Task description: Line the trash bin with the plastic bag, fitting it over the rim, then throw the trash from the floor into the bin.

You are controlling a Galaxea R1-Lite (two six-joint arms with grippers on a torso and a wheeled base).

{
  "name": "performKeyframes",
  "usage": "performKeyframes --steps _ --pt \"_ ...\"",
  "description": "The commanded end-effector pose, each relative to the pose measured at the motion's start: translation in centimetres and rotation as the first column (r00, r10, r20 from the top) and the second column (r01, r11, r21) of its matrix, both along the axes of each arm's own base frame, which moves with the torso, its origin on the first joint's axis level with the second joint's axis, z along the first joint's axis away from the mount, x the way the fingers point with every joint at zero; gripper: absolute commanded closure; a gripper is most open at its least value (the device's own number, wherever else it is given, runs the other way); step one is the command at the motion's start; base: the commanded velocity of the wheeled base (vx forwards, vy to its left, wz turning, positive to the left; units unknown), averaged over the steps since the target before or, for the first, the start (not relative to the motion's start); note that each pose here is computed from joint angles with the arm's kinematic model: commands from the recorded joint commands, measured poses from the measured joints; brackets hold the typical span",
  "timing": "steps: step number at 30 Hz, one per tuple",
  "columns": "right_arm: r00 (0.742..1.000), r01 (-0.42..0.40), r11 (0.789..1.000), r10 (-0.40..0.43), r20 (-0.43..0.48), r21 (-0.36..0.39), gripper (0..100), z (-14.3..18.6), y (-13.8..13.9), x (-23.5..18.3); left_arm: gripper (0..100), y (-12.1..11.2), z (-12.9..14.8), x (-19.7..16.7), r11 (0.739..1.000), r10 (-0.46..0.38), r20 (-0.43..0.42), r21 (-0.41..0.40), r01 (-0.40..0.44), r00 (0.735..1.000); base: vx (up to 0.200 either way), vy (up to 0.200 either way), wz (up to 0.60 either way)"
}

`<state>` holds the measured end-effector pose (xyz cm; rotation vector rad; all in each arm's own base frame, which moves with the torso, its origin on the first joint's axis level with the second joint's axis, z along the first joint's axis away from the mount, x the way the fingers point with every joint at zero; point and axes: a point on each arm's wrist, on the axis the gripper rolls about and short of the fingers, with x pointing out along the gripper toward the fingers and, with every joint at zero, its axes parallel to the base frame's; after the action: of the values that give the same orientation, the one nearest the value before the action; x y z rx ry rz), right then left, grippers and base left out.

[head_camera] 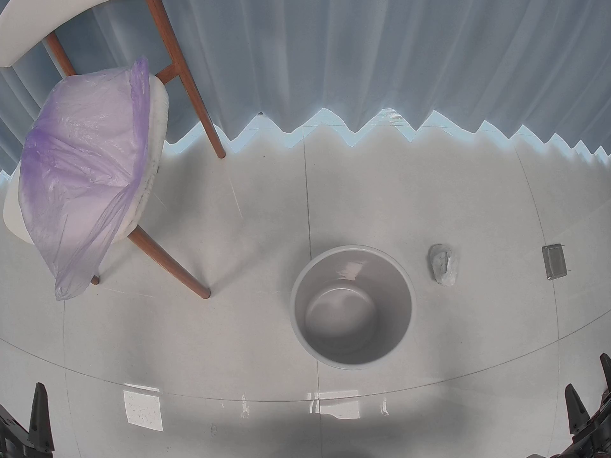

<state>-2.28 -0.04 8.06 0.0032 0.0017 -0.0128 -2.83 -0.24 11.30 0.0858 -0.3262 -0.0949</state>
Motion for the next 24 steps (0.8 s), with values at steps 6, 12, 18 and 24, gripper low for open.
performKeyframes --steps 6,12,18,24 --pt "1.0 0.0 1.0 0.0 0.0 0.0 0 -0.5 0.0 0.0 0 -0.4 9.9 5.5 0.987 -0.145 -0.37 0.013 0.162 0.918 0.0 0.0 0.0" --pt "1.0 0.0 1.0 0.0 0.002 0.0 0 -0.5 0.0 0.0 0 -0.6 11.7 9.8 0.98 -0.123 -0.456 0.082 0.179 0.881 0.0 0.0 0.0" --pt "1.0 0.0 1.0 0.0 0.0 0.0 0 -0.5 0.0 0.0 0 -0.7 13.5 12.4 0.97 -0.094 -0.468 0.156 0.187 0.879 0.0 0.0 0.0" --pt "1.0 0.0 1.0 0.0 0.0 0.0 0 -0.5 0.0 0.0 0 -1.0 15.3 15.7 0.967 -0.107 -0.484 0.153 0.204 0.869 0.0 0.0 0.0"
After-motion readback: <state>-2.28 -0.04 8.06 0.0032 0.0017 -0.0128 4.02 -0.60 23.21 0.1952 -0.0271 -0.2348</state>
